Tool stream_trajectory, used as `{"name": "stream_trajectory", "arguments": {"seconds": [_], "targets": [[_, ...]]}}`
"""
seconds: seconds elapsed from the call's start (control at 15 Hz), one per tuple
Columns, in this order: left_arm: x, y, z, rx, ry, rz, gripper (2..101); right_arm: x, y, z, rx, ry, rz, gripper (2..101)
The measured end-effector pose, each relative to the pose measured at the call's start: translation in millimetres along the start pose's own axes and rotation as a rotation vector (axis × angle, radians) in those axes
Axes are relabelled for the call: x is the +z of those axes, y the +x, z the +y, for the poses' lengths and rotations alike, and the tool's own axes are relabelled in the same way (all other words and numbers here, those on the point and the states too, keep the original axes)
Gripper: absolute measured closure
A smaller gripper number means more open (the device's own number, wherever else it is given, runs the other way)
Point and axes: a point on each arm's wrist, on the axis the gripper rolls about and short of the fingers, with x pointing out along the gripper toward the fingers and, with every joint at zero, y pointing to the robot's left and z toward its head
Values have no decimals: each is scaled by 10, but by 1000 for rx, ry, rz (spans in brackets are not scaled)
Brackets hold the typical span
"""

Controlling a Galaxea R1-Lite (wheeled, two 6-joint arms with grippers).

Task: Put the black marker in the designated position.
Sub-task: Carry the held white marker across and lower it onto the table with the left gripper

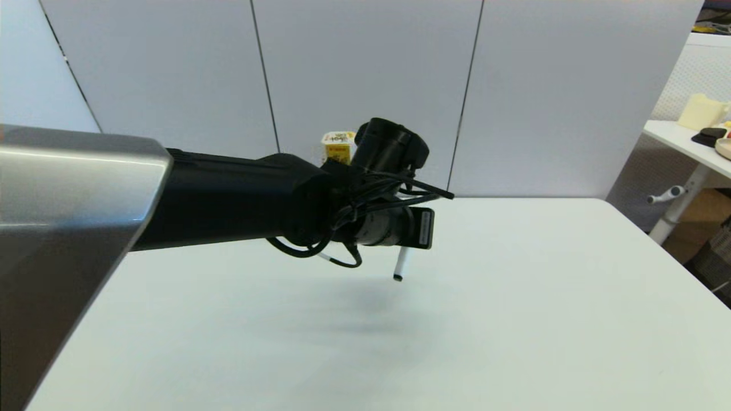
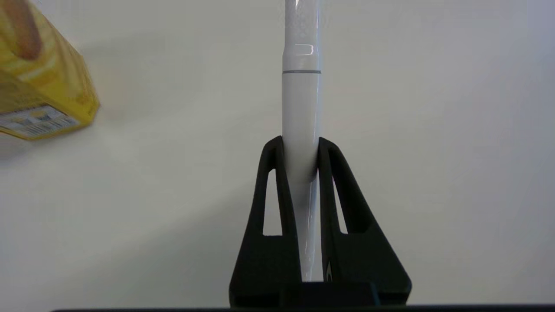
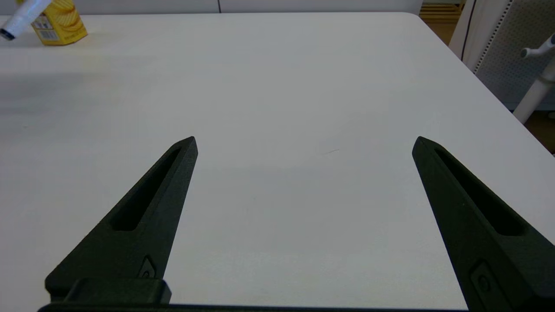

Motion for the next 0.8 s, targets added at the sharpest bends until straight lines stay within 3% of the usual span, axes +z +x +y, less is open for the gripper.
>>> {"name": "stream_trajectory", "arguments": {"seconds": [0.53,0.8], "targets": [[66,327,-42,45,-104,-79,921,0,0,0,0,0,0,43],[94,461,28,166,-134,-136,921,0,0,0,0,0,0,43]]}}
